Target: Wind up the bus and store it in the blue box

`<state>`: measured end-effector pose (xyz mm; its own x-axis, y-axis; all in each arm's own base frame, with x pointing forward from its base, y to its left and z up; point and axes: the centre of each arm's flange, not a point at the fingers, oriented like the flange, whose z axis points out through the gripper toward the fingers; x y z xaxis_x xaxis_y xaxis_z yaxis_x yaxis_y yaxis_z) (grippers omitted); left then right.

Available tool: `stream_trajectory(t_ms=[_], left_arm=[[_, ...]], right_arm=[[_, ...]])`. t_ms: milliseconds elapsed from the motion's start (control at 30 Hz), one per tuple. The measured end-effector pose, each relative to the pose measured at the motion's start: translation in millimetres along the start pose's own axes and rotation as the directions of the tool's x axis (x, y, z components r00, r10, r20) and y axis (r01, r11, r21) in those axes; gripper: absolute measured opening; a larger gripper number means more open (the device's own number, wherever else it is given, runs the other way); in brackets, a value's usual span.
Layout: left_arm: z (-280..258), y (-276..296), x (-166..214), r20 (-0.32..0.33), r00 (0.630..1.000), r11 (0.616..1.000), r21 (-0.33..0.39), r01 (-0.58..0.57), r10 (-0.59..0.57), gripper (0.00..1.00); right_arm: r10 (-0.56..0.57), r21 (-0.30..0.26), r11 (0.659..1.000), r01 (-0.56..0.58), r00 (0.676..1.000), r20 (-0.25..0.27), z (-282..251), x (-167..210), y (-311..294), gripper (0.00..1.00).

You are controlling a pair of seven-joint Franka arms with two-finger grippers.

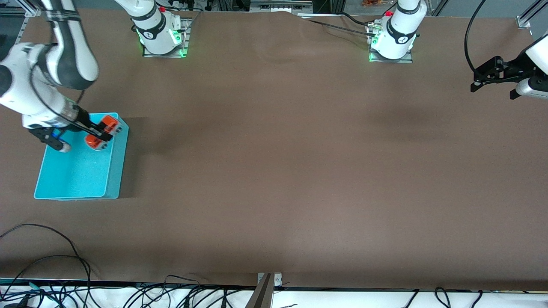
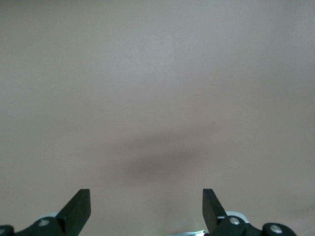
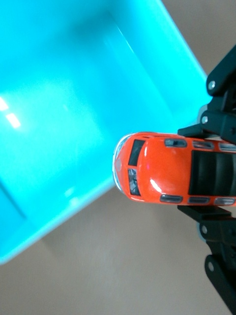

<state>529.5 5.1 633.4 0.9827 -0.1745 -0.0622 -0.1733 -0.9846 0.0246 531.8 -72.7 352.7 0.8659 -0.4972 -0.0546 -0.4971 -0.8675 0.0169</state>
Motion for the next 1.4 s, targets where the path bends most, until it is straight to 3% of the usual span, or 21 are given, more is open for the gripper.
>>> stream_trajectory(t_ms=[233,467,800,1400], left_arm=[[0.0,0.0,0.0,0.0,1.0,1.0,0.0,0.0,0.0,1.0],[0.0,0.1,0.0,0.0,1.0,1.0,0.0,0.0,0.0,1.0],[0.0,0.2,0.0,0.0,1.0,1.0,0.0,0.0,0.0,1.0],[0.3,0.8,0.3,0.001,1.0,1.0,0.0,-0.001,0.001,1.0]], right_arm=[[-0.126,0.01,0.992,0.126,0.992,0.009,-11.6,20.3,82.4,0.56],[-0.258,0.005,0.966,0.258,0.966,0.008,-2.9,29.2,114.2,0.56],[-0.433,-0.122,0.891,0.438,0.899,0.064,44.0,40.6,114.6,0.56],[-0.479,-0.151,0.861,0.486,0.874,0.083,93.4,64.2,106.6,0.56]])
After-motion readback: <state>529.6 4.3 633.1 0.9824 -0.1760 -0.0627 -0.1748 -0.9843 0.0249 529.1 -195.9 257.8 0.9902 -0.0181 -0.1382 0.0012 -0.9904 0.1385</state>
